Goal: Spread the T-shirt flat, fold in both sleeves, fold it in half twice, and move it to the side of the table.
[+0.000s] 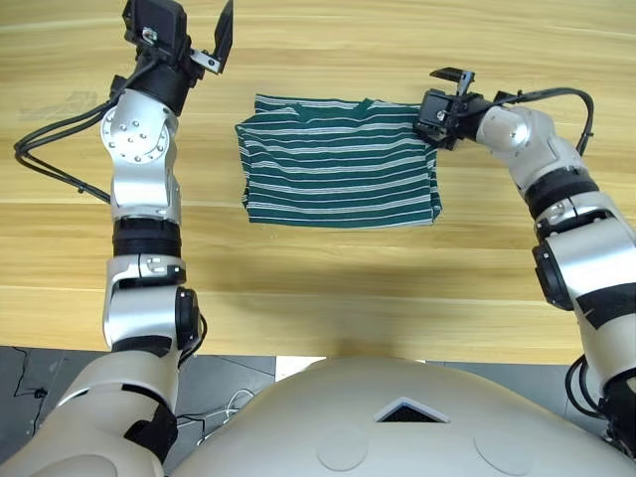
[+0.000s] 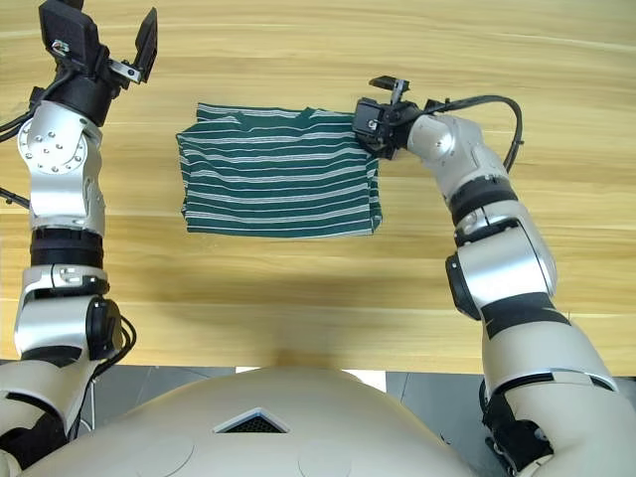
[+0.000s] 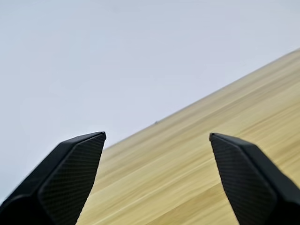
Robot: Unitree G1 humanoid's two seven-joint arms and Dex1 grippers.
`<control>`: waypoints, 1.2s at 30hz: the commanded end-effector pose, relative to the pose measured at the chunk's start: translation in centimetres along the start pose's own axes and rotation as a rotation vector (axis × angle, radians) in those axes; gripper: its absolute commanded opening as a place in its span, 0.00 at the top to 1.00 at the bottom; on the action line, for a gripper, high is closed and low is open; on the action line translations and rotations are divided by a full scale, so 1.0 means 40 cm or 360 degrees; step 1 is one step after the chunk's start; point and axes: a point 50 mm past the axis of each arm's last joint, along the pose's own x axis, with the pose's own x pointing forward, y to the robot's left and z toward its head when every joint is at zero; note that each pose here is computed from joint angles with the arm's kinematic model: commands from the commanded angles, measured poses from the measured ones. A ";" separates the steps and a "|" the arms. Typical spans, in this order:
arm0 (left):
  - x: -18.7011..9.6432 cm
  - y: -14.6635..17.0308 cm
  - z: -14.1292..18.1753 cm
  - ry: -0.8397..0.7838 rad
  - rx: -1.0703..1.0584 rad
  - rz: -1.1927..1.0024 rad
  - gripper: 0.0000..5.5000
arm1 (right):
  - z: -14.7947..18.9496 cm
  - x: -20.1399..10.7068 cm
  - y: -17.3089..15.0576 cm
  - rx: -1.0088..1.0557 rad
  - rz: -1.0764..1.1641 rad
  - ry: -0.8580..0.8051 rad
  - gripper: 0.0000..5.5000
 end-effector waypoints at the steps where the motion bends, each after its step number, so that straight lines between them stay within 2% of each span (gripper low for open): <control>1: -0.040 -0.010 0.043 -0.0028 0.0016 -0.0060 0.25 | -0.010 0.015 0.021 -0.0153 0.0073 0.0181 0.24; 6: -0.046 -0.027 0.066 -0.0035 0.0050 -0.0088 0.25 | -0.050 0.005 0.054 -0.0199 0.0176 0.0306 0.24; 8: -0.043 -0.036 0.067 -0.0033 0.0042 -0.0087 0.25 | -0.092 -0.015 0.072 -0.0244 0.0271 0.0408 0.24; 11: -0.044 -0.050 0.073 -0.0041 0.0037 -0.0104 0.25 | -0.179 -0.071 0.061 -0.0282 0.0313 0.0619 0.24; 13: -0.059 -0.045 0.078 -0.0044 0.0050 -0.0097 0.25 | -0.256 -0.134 0.051 -0.0410 0.0419 0.0810 0.24; 16: -0.084 -0.037 0.080 -0.0029 0.0086 -0.0070 0.25 | -0.291 -0.177 0.064 -0.0441 0.0594 0.0798 0.24; 19: -0.081 -0.063 0.079 -0.0029 0.0059 -0.0104 0.25 | -0.239 -0.165 0.115 -0.0525 0.0744 0.0400 0.24; 21: -0.081 -0.079 0.081 -0.0032 0.0063 -0.0155 0.25 | -0.158 -0.162 0.164 -0.0756 0.0854 0.0042 0.24; 23: -0.085 -0.081 0.083 -0.0031 0.0075 -0.0168 0.25 | -0.046 -0.185 0.228 -0.0819 0.0934 -0.0335 0.24; 26: -0.085 -0.083 0.085 -0.0035 0.0068 -0.0171 0.25 | 0.069 -0.232 0.279 -0.0872 0.1001 -0.0672 0.24; 30: -0.081 -0.091 0.091 -0.0057 0.0033 -0.0185 0.25 | 0.139 -0.266 0.285 -0.0910 0.0981 -0.0814 0.24; 36: -0.080 -0.107 0.111 -0.0096 -0.0007 -0.0209 0.25 | 0.152 -0.283 0.297 -0.0880 0.1008 -0.0815 0.24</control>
